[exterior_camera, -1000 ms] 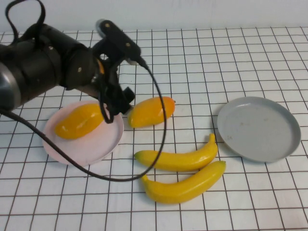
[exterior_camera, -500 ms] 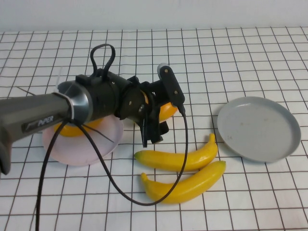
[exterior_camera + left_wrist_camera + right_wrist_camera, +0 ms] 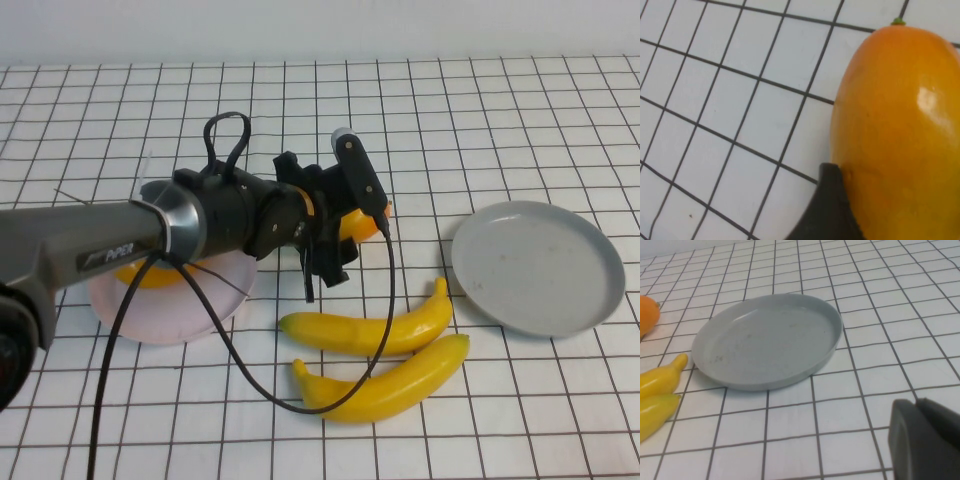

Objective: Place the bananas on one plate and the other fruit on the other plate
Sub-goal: Put one type of fruit in the left plate

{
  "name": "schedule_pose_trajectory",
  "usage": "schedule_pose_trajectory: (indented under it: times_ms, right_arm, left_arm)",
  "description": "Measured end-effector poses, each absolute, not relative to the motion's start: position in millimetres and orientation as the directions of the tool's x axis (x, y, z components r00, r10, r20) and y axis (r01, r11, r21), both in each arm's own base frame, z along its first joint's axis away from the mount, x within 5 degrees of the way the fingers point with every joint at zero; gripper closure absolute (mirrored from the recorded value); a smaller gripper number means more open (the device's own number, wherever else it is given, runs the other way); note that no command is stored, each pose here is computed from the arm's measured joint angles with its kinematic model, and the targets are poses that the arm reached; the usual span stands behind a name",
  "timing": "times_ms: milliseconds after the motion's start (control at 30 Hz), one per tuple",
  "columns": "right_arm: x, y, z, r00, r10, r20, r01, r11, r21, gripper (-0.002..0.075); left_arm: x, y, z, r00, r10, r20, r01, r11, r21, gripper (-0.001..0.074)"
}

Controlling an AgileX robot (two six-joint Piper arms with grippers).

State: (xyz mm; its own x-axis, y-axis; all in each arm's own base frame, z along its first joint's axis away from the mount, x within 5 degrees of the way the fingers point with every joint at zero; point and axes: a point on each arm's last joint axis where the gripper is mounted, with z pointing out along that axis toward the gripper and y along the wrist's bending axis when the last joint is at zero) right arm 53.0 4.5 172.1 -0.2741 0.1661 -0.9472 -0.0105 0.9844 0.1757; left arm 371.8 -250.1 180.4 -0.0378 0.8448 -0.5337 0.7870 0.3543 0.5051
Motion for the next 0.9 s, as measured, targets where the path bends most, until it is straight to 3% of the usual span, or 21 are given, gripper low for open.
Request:
schedule_pose_trajectory:
  times_ms: [400,667,800,900]
  right_arm:
    - [53.0,4.5,172.1,-0.274,0.166,-0.947,-0.011,0.984,0.176,0.0742]
    - [53.0,4.5,172.1,-0.274,0.166,-0.947,-0.011,0.984,0.176,0.0742]
    - [53.0,4.5,172.1,-0.274,0.166,-0.947,-0.011,0.984,0.176,0.0743]
    - [53.0,4.5,172.1,-0.274,0.166,-0.947,-0.011,0.984,0.176,0.0742]
  left_arm:
    - [380.2,-244.0,178.0,-0.037,0.83,-0.556,0.764,0.383,0.52,0.029]
    - [380.0,-242.9,178.5,-0.037,0.835,-0.548,0.766,0.376,0.522,0.0289]
    - [370.8,-237.7,205.4,-0.041,0.845,-0.533,0.767,0.369,0.525,0.0289]
    - [351.5,-227.7,240.5,-0.11,0.83,-0.547,0.762,0.423,0.49,0.0289]
